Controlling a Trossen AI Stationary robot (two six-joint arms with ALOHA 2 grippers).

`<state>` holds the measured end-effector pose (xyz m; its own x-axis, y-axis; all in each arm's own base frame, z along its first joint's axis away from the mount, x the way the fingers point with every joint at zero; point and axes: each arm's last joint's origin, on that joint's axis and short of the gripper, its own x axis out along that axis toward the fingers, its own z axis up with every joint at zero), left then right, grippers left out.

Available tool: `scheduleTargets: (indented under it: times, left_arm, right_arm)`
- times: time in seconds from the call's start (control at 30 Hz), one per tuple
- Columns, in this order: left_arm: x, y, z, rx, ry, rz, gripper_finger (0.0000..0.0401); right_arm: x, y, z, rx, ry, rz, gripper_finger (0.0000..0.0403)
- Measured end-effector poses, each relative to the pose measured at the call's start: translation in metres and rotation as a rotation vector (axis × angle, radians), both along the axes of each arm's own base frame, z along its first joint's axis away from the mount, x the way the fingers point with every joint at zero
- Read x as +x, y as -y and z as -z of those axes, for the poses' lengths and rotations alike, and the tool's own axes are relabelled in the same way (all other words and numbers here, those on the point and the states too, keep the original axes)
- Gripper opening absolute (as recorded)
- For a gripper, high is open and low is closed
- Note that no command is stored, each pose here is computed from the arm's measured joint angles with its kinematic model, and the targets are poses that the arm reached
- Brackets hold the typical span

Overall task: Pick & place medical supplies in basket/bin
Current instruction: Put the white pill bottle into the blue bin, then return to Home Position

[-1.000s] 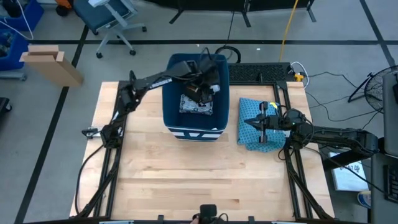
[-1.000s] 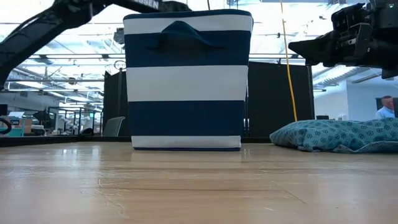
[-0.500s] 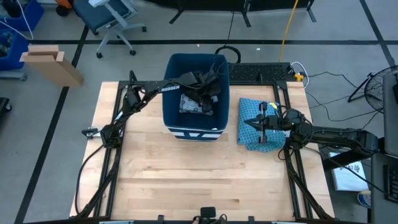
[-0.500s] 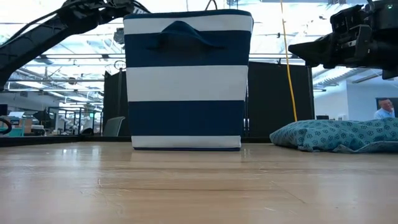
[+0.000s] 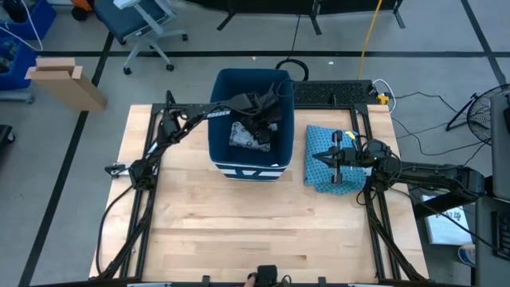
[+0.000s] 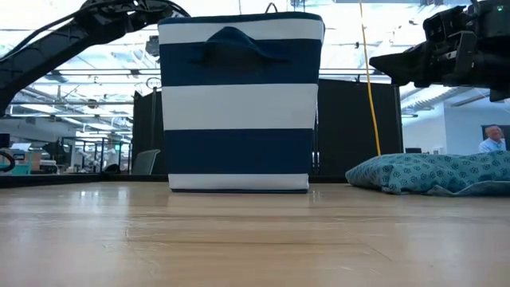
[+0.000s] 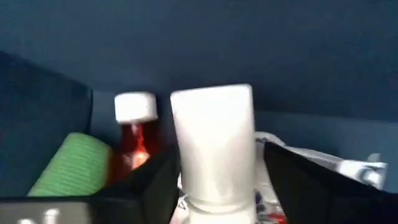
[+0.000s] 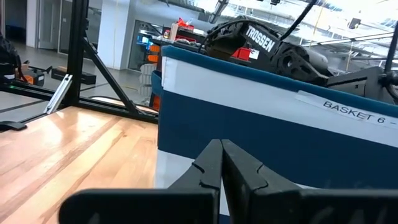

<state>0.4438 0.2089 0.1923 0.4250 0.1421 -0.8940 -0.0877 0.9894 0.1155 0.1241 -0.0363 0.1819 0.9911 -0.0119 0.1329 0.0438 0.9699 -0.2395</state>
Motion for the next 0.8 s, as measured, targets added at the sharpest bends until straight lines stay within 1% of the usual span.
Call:
scheduleTargets:
  times: [0.07,0.13,0.23,0.3,0.4,0.5,0.6,0.7,0.8]
  left_arm:
    - [0.003,0.000,-0.014,0.012,0.016,0.015,0.0271]
    - [0.004,0.003,-0.036,0.028,0.026,0.031,0.0307]
    - [-0.003,0.008,-0.082,0.041,0.055,0.062,0.0351]
    - [-0.014,0.018,-0.117,0.029,0.090,0.105,0.0367]
    - [-0.040,0.037,-0.172,0.017,0.185,0.179,0.0363]
    - [-0.078,0.050,-0.216,0.007,0.268,0.223,0.0328]
    - [-0.118,0.056,-0.239,-0.047,0.308,0.232,0.0266]
    - [-0.158,0.065,-0.247,-0.096,0.335,0.237,0.0183]
    - [-0.196,0.076,-0.238,-0.089,0.392,0.222,0.0092]
  right_arm:
    - [0.000,0.000,0.000,0.005,0.000,-0.001,0.0000]
    - [0.000,0.000,0.000,0.012,-0.001,-0.002,0.0000]
    - [0.000,0.000,0.001,0.014,-0.005,-0.002,0.0000]
    - [0.000,0.000,0.002,0.018,-0.017,-0.001,0.0000]
    - [0.000,0.000,0.003,0.022,-0.029,-0.001,0.0000]
    - [0.000,0.000,0.003,0.024,-0.032,-0.001,0.0000]
    - [0.000,0.000,0.003,0.026,-0.032,-0.001,0.0000]
    - [0.000,0.000,0.003,0.058,-0.032,-0.005,0.0000]
    - [0.000,0.000,0.003,0.081,-0.031,-0.007,0.0000]
